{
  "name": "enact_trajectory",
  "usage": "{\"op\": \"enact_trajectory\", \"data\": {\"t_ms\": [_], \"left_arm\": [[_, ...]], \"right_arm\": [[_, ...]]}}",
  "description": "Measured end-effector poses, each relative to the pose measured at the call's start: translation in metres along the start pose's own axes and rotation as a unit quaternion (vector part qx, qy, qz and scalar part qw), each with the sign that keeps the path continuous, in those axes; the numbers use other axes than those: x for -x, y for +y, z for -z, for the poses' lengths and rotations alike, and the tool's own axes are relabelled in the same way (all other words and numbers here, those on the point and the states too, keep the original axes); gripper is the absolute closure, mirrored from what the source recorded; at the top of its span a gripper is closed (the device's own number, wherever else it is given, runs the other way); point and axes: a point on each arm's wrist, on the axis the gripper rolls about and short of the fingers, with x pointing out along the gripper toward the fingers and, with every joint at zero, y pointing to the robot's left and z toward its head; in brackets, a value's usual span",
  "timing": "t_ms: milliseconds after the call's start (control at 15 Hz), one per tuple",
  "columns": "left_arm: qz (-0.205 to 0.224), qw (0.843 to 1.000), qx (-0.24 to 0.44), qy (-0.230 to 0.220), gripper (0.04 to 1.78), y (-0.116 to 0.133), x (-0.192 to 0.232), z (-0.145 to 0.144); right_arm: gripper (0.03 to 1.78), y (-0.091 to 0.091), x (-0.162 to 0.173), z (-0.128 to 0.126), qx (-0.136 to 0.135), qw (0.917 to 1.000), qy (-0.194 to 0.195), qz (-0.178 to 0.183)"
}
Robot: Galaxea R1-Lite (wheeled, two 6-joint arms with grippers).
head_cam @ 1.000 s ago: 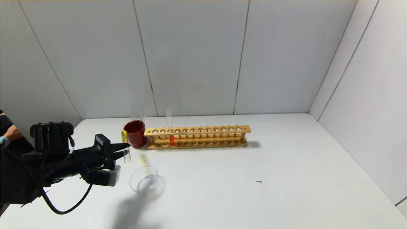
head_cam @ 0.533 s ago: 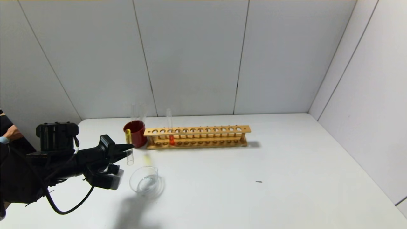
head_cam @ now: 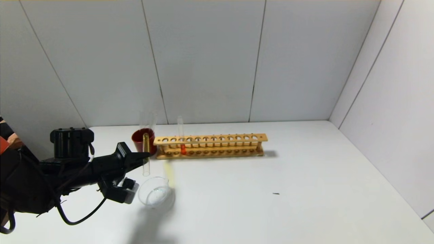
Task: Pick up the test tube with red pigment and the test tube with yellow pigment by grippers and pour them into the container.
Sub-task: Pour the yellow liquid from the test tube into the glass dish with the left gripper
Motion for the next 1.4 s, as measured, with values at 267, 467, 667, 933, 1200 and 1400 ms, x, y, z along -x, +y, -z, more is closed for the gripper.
{"op": "enact_trajectory", "data": {"t_ms": [267, 467, 667, 933, 1200, 1400], "left_arm": [[0.002, 1.000, -0.015, 0.004, 1.51, -0.002, -0.001, 0.003], [0.001, 0.999, -0.037, 0.014, 1.51, -0.003, 0.000, 0.010], [-0.005, 0.999, -0.049, 0.018, 1.51, 0.000, -0.001, 0.014], [-0.028, 0.996, -0.075, 0.033, 1.51, 0.004, -0.002, 0.018], [-0.030, 0.996, -0.078, 0.029, 1.51, 0.003, -0.003, 0.018], [-0.035, 0.995, -0.093, 0.027, 1.51, 0.005, -0.002, 0.018]], "right_arm": [[0.06, 0.000, 0.000, 0.000, 0.000, 1.0000, 0.000, 0.000], [0.06, 0.000, 0.000, 0.000, 0.000, 1.0000, 0.000, 0.000], [0.06, 0.000, 0.000, 0.000, 0.000, 1.0000, 0.000, 0.000], [0.06, 0.000, 0.000, 0.000, 0.000, 1.0000, 0.000, 0.000], [0.06, 0.000, 0.000, 0.000, 0.000, 1.0000, 0.000, 0.000], [0.06, 0.000, 0.000, 0.000, 0.000, 1.0000, 0.000, 0.000]]}}
